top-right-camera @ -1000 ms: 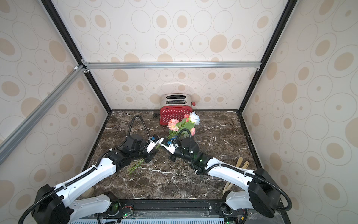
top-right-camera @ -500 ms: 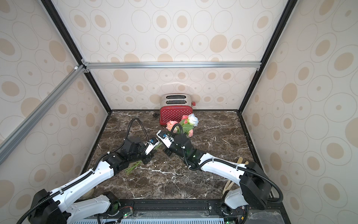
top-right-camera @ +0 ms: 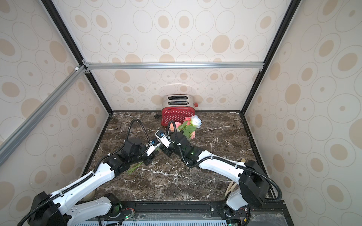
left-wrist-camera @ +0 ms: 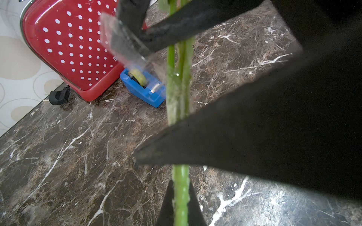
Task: Wrap bouquets with tape
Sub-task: Wrap the tape around the bouquet.
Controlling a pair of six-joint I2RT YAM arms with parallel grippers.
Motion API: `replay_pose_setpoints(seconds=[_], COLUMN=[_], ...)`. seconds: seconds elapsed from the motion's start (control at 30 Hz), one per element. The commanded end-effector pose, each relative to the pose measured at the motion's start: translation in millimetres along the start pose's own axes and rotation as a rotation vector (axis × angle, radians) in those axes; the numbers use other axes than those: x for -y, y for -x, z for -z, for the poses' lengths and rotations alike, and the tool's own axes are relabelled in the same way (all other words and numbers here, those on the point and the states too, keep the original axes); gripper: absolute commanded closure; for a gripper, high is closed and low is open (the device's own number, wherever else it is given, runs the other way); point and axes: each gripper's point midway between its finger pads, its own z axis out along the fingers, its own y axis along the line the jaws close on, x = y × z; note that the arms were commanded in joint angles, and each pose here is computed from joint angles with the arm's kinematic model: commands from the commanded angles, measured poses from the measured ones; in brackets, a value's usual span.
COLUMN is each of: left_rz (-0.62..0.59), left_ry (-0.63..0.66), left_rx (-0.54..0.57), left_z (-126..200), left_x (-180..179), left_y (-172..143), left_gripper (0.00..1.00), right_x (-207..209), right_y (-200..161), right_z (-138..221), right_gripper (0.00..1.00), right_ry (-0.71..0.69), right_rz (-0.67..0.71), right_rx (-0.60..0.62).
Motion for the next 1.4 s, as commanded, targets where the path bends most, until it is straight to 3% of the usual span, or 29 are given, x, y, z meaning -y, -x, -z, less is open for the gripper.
replay_pose_setpoints(seconds=[0.0, 0.23, 0.6, 0.7, 0.77, 0.8, 1.37], left_rz=[-0.065, -0.049, -0.004, 0.0, 0.019, 0.019, 0.076], left_ry=[-0.1, -0.159, -0.104, -0.125, -0.116, -0.119, -0.079], left_rx=[-0.001, -0.018, -0.053, -0.058, -0.069, -0.072, -0.035], left_z=[2.0, 0.1, -6.5, -7.9, -9.9, -10.6, -10.4], left_x=[23.9, 34.8, 24.8, 27.9, 26.4, 26.9, 18.5], left_y=[-5.1, -12.4, -16.8, -17.1, -20.4, -20.9, -9.2], left_gripper=[1.0, 1.0, 1.0, 1.0, 1.0, 1.0, 1.0], right_x=[32.1, 38.5, 22.8, 16.2, 11.7, 9.0, 18.5], right_y=[44.5, 66.0, 72.8, 71.5, 72.5, 71.5, 71.4], right_z=[4.5, 3.4, 4.3, 12.4, 19.8, 22.8, 86.9], right_gripper=[0.45, 0.36, 0.37, 0.3, 0.04, 0.0, 0.01], right_ry=[-0.142, -0.163, -0.085, -0.058, -0.036, -0.02, -0.053], right_rz=[0.009, 0.097, 0.301, 0.354, 0.375, 0.394, 0.411], right_rx=[0.095, 0.104, 0.126, 0.158, 0.175, 0.174, 0.149])
